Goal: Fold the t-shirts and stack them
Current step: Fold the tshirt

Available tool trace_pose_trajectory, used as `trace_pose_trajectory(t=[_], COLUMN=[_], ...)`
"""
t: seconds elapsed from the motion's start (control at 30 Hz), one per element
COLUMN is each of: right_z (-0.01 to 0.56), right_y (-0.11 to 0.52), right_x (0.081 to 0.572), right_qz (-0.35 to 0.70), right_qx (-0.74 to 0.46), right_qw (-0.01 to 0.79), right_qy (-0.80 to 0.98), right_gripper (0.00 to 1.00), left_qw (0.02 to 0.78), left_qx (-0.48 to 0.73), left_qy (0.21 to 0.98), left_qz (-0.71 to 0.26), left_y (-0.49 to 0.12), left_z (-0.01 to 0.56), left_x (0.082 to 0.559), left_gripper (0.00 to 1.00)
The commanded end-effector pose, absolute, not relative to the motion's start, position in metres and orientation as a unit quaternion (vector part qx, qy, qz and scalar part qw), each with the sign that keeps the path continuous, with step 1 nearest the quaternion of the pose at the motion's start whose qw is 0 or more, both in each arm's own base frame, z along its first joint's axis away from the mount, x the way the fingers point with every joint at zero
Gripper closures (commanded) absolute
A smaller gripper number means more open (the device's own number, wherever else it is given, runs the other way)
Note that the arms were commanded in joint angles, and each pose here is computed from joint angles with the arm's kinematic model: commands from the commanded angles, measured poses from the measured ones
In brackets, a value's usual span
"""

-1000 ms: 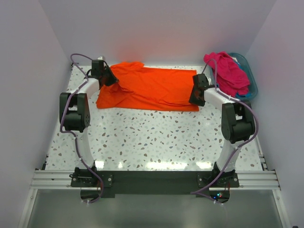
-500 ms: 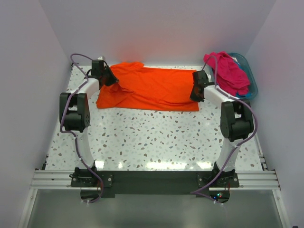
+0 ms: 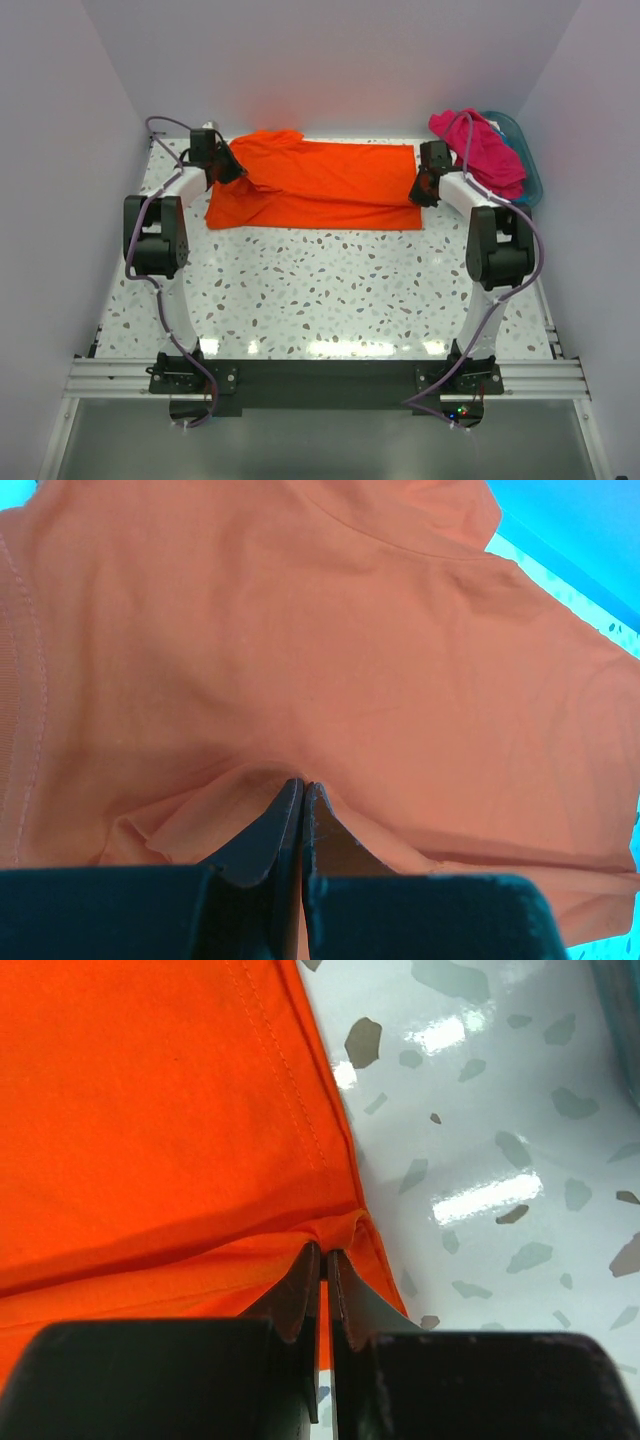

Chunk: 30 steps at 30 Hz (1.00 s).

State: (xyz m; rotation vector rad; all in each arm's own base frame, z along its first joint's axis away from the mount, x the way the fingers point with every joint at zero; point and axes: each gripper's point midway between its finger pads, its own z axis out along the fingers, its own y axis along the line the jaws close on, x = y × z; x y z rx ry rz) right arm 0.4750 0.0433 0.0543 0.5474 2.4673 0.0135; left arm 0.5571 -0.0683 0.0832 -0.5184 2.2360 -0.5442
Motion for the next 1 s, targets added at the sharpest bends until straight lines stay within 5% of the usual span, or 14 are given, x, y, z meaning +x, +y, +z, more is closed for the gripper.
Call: trace_pose_trajectory(t=[0.0, 0.13, 0.23, 0.4, 0.47, 0.6, 0.97], right_z=[0.065, 0.063, 0.062, 0.073, 0.085, 0.102, 0.092], right_y=[0.044, 0.045, 0.045, 0.043, 0.043, 0.041, 0.069], right_x=[0.491, 0.498, 0.504, 0.509, 0.507, 0.494, 0.421], right_qz=[0.018, 0.027, 0.03, 0.033, 0.034, 0.036, 0.074], right_qx=[0.211, 0.211, 0.21, 0.209, 0.208, 0.211, 0.201], right_qw=[0.317, 0.314, 0.313, 0.319, 0.33, 0.34, 0.332], right_qy=[0.925, 0.925, 0.926, 0.924, 0.92, 0.916, 0.919], right_gripper=[0.99, 0.91, 0.74, 0.35, 0.32, 0.32, 0.42], left_qw=[0.426, 0.431, 0.438, 0.455, 0.468, 0.486, 0.452], left_qx=[-0.199, -0.199, -0.193, -0.193, -0.188, -0.193, -0.375], left_qy=[0.853, 0.85, 0.847, 0.836, 0.829, 0.819, 0.804], left_qz=[-0.226, -0.228, -0.231, -0.238, -0.241, -0.237, -0.093], left_y=[-0.061, -0.06, -0.061, -0.05, -0.049, -0.044, -0.002], left_z=[0.121, 0.126, 0.132, 0.145, 0.157, 0.179, 0.147], left_x=[0.565, 0.568, 0.573, 0.582, 0.581, 0.569, 0.434], left_gripper=[1.0, 1.0, 1.0, 0.66, 0.5, 0.38, 0.46])
